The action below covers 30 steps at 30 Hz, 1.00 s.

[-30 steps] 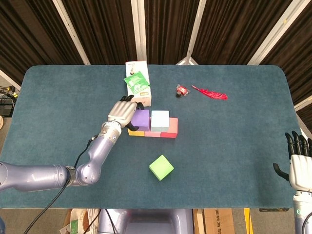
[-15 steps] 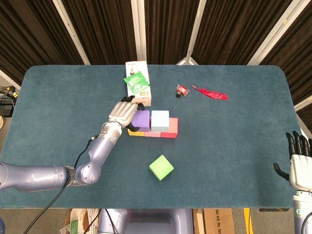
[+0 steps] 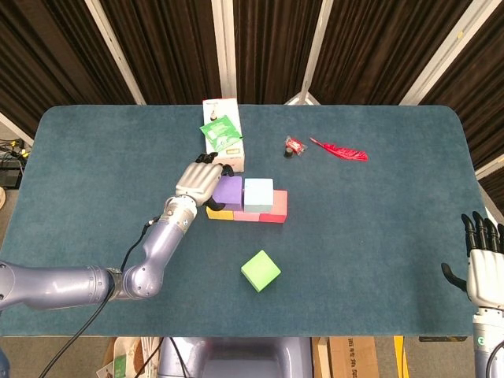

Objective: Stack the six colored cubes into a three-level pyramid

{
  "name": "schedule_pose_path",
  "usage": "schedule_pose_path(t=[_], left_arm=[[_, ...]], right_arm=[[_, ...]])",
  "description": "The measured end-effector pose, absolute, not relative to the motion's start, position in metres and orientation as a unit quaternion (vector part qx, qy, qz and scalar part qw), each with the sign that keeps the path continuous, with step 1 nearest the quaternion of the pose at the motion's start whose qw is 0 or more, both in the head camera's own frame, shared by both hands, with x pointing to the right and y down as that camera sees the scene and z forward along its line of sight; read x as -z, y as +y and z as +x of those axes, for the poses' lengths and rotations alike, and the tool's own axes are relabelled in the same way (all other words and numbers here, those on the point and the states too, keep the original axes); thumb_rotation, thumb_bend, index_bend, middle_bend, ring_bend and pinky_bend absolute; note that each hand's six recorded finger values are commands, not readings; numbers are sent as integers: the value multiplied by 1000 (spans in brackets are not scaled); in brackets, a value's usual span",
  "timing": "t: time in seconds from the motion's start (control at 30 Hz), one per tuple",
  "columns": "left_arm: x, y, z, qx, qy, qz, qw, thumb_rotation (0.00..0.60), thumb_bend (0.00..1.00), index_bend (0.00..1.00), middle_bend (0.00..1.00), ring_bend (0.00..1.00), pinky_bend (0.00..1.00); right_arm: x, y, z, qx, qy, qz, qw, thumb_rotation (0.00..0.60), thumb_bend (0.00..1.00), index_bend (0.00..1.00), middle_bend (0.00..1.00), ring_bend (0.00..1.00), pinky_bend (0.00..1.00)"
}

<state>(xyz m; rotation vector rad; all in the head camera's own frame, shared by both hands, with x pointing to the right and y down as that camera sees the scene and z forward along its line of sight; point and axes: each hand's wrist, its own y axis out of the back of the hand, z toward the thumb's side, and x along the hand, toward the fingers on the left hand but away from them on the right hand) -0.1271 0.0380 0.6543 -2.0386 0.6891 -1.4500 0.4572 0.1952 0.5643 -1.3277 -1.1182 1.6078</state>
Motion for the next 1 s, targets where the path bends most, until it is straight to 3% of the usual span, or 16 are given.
schedule_pose_path(t=[1.0], left_arm=[[-660, 40, -125, 543, 250, -756, 267, 600, 358, 332, 255, 0, 0]], right_arm=[[-565, 195, 458, -631, -439, -517, 376, 600, 242, 5, 44, 0, 0]])
